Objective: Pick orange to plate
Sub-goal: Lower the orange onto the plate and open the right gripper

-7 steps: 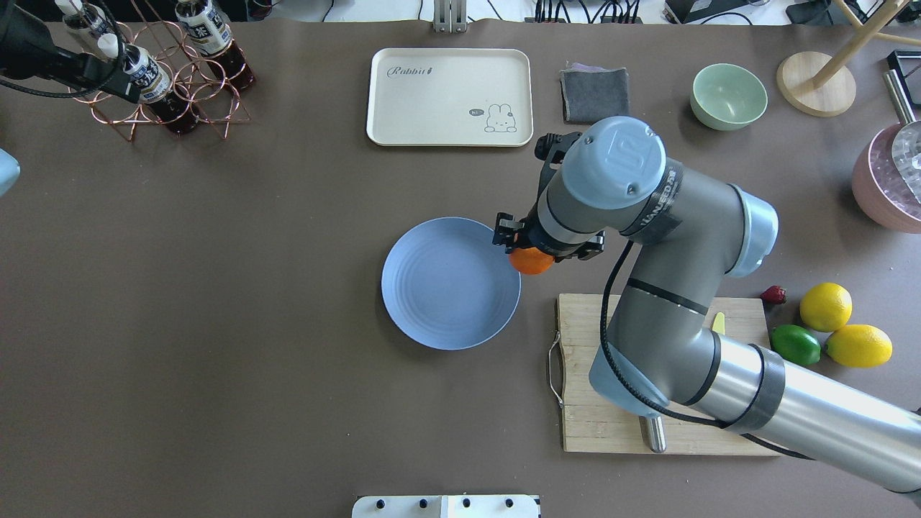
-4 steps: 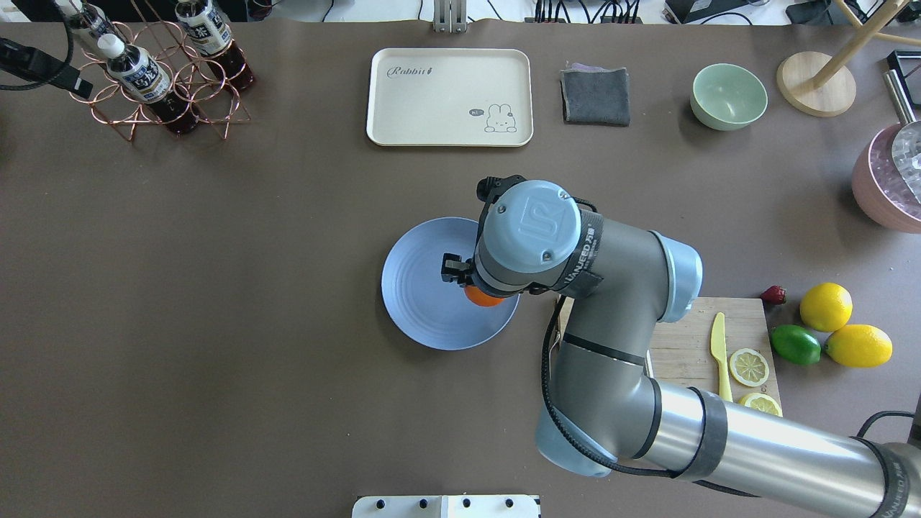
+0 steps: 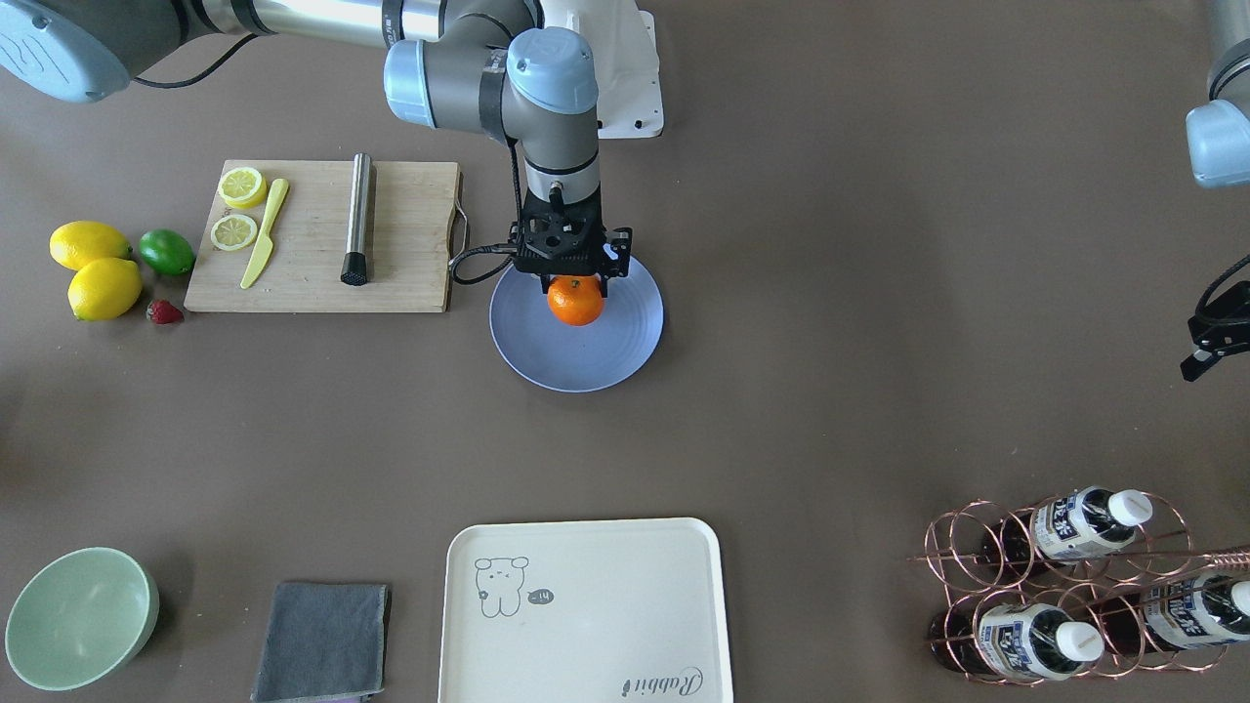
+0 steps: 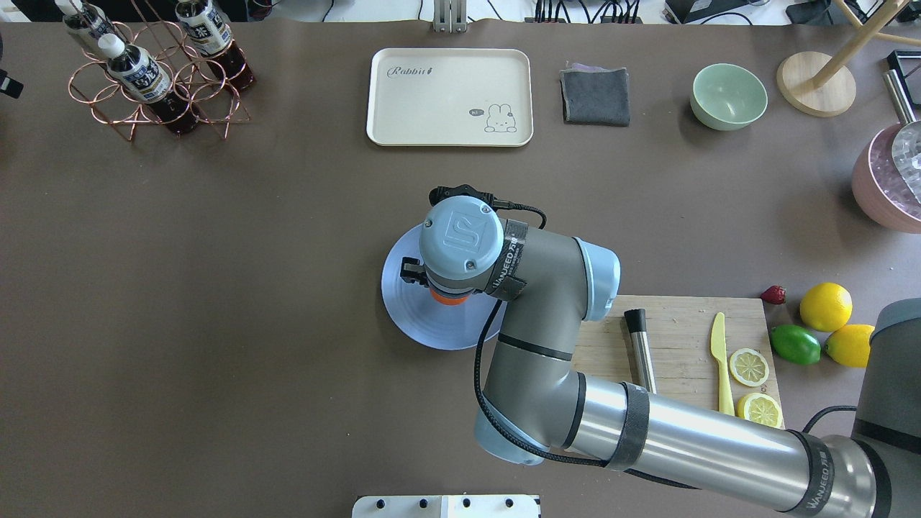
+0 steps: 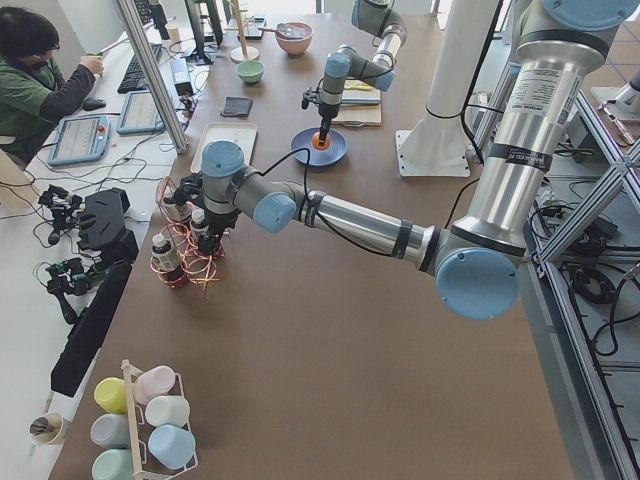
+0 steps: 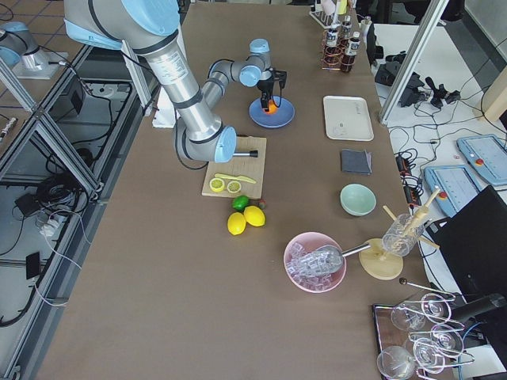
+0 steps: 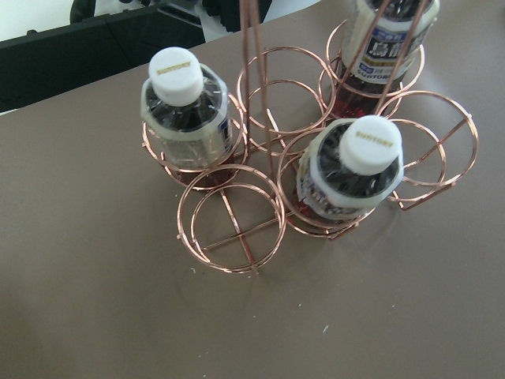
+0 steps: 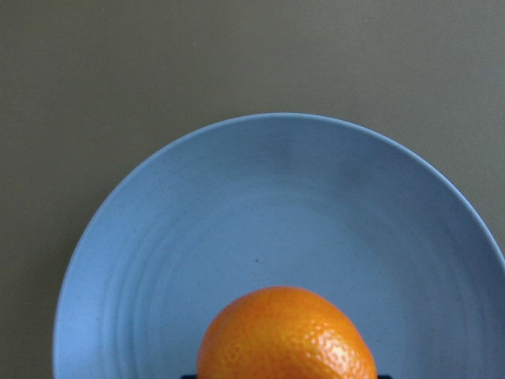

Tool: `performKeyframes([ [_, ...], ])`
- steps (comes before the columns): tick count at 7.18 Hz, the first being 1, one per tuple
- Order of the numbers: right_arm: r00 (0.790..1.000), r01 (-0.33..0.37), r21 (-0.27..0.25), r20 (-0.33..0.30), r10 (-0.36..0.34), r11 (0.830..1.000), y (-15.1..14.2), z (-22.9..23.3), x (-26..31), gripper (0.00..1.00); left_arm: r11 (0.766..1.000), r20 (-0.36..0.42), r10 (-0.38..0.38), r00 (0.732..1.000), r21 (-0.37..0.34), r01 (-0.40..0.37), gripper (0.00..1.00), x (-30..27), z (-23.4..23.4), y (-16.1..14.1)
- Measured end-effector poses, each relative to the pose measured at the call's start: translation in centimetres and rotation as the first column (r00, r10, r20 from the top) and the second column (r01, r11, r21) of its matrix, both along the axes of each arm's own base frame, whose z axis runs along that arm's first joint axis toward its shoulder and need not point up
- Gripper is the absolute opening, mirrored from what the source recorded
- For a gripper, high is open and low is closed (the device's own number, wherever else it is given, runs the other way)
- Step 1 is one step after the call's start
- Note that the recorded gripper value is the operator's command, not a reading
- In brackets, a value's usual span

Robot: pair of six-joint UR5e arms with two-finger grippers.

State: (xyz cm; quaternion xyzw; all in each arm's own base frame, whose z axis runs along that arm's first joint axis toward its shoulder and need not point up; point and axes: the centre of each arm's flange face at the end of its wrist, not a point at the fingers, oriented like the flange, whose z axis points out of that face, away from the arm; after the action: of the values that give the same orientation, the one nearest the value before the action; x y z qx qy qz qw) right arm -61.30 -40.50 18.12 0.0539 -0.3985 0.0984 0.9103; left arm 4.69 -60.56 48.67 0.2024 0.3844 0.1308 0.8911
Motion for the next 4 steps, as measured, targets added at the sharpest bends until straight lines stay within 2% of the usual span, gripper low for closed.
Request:
performKeyframes([
  [1, 1.0, -0.003, -0.001, -0.003, 0.003, 1.0, -0.3, 0.3, -0.1, 0.31, 1.0, -0.01, 0.026, 1.0, 0.005, -0.026, 0.98, -2.4, 2.4, 1.6],
  [2, 1.0, -0.005, -0.004, -0.008, 0.005, 1.0, -0.5, 0.6, -0.2, 0.99, 0.999, -0.029, 0.043, 0.999, 0.002, -0.043, 0.98, -4.4, 4.4, 3.7],
  [4, 1.0, -0.026, -0.023, -0.002, 0.026, 0.999, -0.6, 0.5, -0.2, 1.0, 0.998, -0.039, 0.056, 0.998, -0.011, -0.057, 0.98, -6.6, 7.7, 8.4],
])
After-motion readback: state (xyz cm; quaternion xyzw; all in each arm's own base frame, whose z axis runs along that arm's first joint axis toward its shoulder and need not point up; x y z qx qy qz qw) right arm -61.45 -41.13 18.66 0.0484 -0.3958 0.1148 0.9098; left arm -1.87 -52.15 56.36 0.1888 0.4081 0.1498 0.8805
